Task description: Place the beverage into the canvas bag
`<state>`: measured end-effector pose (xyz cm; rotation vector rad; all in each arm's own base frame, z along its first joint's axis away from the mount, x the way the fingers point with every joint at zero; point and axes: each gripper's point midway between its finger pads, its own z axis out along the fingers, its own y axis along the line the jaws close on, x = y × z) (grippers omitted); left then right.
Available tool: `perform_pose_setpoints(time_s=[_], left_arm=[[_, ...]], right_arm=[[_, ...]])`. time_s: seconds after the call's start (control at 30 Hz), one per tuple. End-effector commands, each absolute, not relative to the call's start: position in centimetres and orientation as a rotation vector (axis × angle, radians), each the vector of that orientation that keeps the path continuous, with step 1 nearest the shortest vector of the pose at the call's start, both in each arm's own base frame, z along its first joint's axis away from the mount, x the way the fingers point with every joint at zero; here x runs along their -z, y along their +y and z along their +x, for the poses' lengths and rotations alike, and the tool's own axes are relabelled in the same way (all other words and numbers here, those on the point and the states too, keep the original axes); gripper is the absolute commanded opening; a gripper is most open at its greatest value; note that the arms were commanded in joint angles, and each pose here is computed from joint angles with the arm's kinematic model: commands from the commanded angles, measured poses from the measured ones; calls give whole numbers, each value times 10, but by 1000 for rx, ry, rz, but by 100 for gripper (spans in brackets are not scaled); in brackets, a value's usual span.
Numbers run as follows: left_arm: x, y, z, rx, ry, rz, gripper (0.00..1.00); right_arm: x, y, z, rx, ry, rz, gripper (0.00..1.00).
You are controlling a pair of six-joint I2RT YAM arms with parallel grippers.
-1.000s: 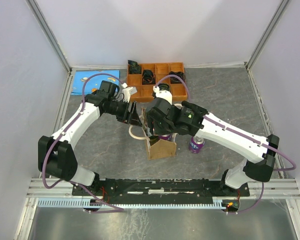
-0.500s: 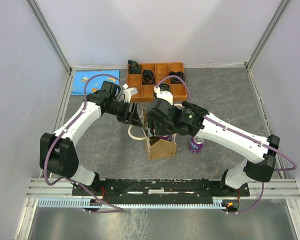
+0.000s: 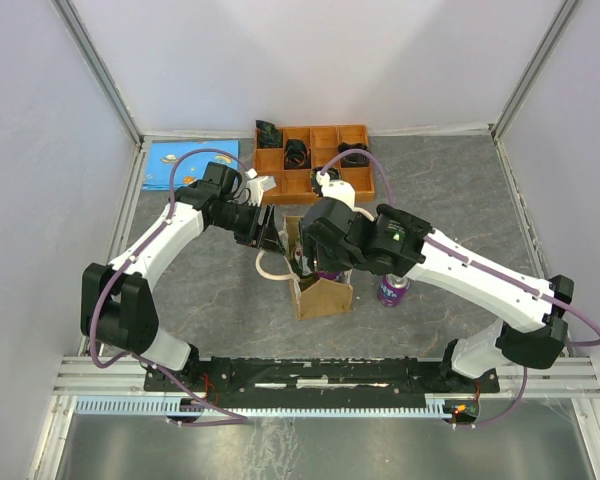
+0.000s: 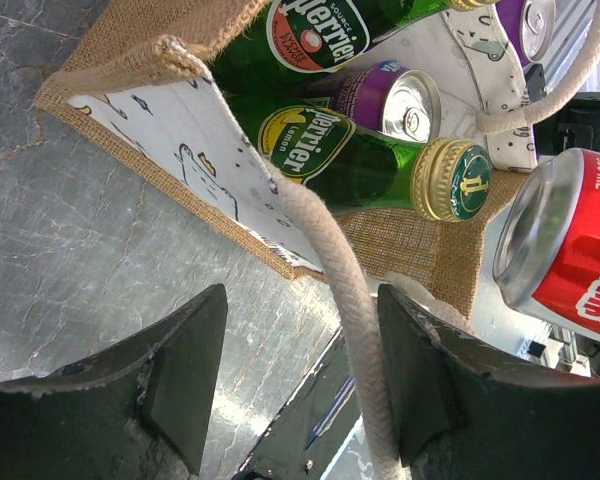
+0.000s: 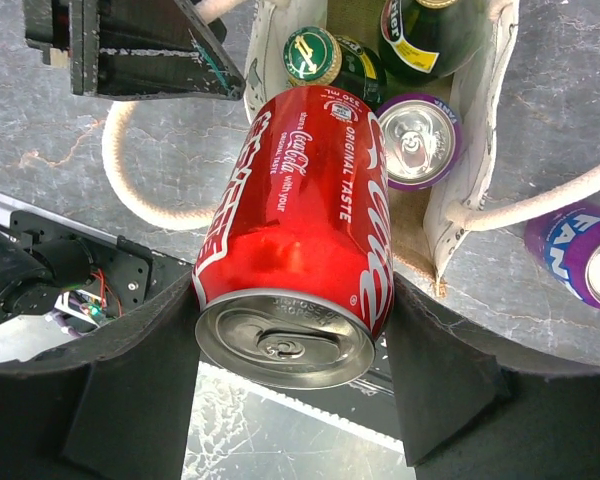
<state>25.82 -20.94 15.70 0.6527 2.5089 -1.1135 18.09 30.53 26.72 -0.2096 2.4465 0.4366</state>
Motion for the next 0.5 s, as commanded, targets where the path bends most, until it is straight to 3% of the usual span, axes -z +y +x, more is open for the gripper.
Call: perform_pose_setpoints(time_s=[0.0, 0.47], left_arm=[[-168, -213, 268, 1104, 2429, 712, 68], [-168, -212, 262, 1103, 2425, 718, 68]], right_arm=[[-280, 312, 187, -493, 2387, -169, 0], [-237, 333, 184, -440, 2492, -239, 0]])
